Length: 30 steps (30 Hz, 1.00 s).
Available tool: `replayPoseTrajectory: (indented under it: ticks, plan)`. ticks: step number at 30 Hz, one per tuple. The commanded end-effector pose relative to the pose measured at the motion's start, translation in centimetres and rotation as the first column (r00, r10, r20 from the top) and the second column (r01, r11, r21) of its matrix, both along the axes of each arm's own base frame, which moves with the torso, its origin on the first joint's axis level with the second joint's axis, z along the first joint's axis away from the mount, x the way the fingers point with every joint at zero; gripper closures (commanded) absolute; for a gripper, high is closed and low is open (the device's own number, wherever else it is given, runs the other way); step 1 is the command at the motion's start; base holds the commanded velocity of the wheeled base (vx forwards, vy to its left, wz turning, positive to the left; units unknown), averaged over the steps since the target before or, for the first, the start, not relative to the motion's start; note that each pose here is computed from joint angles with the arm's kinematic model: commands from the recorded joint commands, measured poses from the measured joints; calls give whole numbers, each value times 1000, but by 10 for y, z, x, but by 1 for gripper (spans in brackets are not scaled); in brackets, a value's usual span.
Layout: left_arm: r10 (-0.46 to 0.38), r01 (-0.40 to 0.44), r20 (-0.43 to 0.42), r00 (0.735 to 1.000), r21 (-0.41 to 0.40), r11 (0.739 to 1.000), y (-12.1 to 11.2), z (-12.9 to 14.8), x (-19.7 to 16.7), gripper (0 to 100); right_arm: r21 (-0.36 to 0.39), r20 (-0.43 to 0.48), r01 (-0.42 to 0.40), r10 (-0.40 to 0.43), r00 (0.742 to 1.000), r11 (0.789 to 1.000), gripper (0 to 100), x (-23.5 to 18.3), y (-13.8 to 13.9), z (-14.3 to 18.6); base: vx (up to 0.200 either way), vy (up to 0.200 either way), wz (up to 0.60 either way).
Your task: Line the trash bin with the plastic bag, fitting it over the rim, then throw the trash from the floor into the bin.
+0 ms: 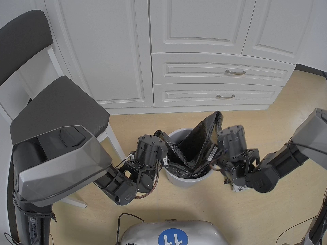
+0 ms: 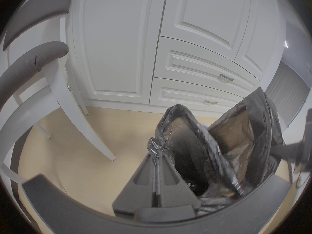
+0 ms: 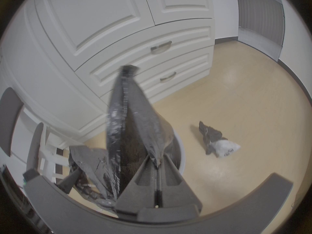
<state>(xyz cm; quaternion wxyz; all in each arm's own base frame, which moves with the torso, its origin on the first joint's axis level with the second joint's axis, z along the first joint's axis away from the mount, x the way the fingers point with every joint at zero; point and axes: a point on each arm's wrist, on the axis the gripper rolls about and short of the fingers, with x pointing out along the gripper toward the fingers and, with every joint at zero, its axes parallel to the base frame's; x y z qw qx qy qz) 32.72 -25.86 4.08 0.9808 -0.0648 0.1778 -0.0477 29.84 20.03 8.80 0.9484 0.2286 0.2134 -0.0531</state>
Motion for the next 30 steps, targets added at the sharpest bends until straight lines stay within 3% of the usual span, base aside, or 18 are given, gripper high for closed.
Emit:
replayPoseTrajectory:
  ticks: [1,4,8,13,22,30]
  plan:
    - [-22,22,-15,1000,10,1000,-9,-11,-4,100,-31,-91,-61,58,994,998,100,-27,17,-31,0,0,0]
    - [-18,18,-16,1000,16,1000,-12,-20,5,100,-47,-145,-74,67,987,996,100,-38,15,-48,0,0,0]
    - [10,-9,-17,1000,11,1000,-1,-22,16,100,-26,-143,7,-11,990,1000,100,-21,-5,-67,0,0,0]
    - [40,-40,0,999,-11,999,9,-20,21,100,-47,-159,24,-32,987,999,100,-21,-14,-83,0,0,0]
    - [18,-17,30,999,-29,999,16,-15,-1,100,-169,-179,-43,12,984,985,100,-29,-21,-63,0,0,0]
    - [-40,42,39,998,-40,998,-2,-24,-17,100,-189,-200,-122,84,976,974,100,-45,-4,-66,0,0,0]
